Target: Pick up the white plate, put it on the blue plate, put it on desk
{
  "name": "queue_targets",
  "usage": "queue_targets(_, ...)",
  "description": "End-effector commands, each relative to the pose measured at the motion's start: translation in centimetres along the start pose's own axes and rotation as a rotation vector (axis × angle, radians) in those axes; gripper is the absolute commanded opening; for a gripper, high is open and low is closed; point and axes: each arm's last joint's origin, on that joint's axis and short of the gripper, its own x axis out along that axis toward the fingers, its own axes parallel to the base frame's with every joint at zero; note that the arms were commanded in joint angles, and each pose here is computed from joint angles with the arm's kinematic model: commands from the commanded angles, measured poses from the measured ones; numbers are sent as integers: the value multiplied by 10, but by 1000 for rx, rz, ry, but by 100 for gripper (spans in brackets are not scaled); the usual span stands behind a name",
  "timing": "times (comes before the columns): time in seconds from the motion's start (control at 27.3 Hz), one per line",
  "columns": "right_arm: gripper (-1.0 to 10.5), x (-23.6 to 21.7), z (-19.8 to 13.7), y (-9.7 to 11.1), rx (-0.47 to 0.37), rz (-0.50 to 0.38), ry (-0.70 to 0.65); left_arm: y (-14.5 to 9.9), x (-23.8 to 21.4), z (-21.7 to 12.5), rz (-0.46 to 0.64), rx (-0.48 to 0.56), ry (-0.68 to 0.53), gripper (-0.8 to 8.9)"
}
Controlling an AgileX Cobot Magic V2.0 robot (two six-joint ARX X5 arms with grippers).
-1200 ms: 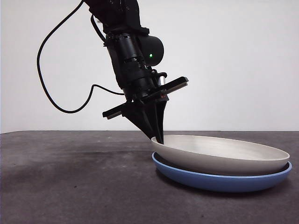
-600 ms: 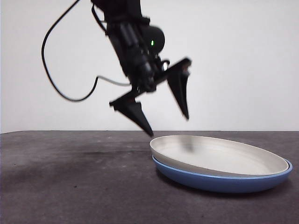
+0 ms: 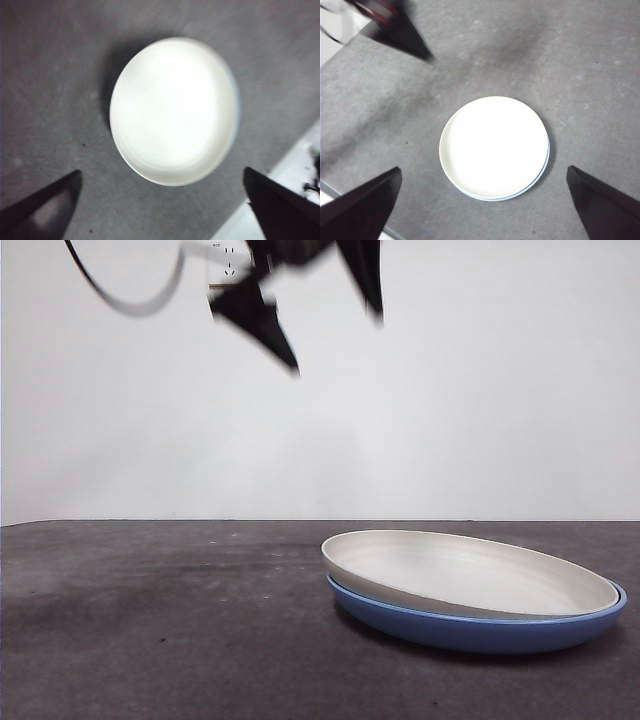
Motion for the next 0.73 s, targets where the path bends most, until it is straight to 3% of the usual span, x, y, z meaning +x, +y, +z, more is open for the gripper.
queue_targets(0.04,593,-1,4,0,26,-21,-11,-18,-52,-23,-1,70,-74,613)
queue_targets(0.22,593,14,9,-6,115,-32,70,-35,-127,-94,6,165,-204,618)
queue_targets(0.33,592,38,14,-16,171,-35,201,-41,-151,-144,8,198,-252,618)
queue_targets(0.48,592,84,13,-34,227,42,303,-38,-152,-193,9,216,-309,618)
queue_targets(0.73,592,150,-7,-64,286,21,430,-31,-138,-245,8,231,-361,618)
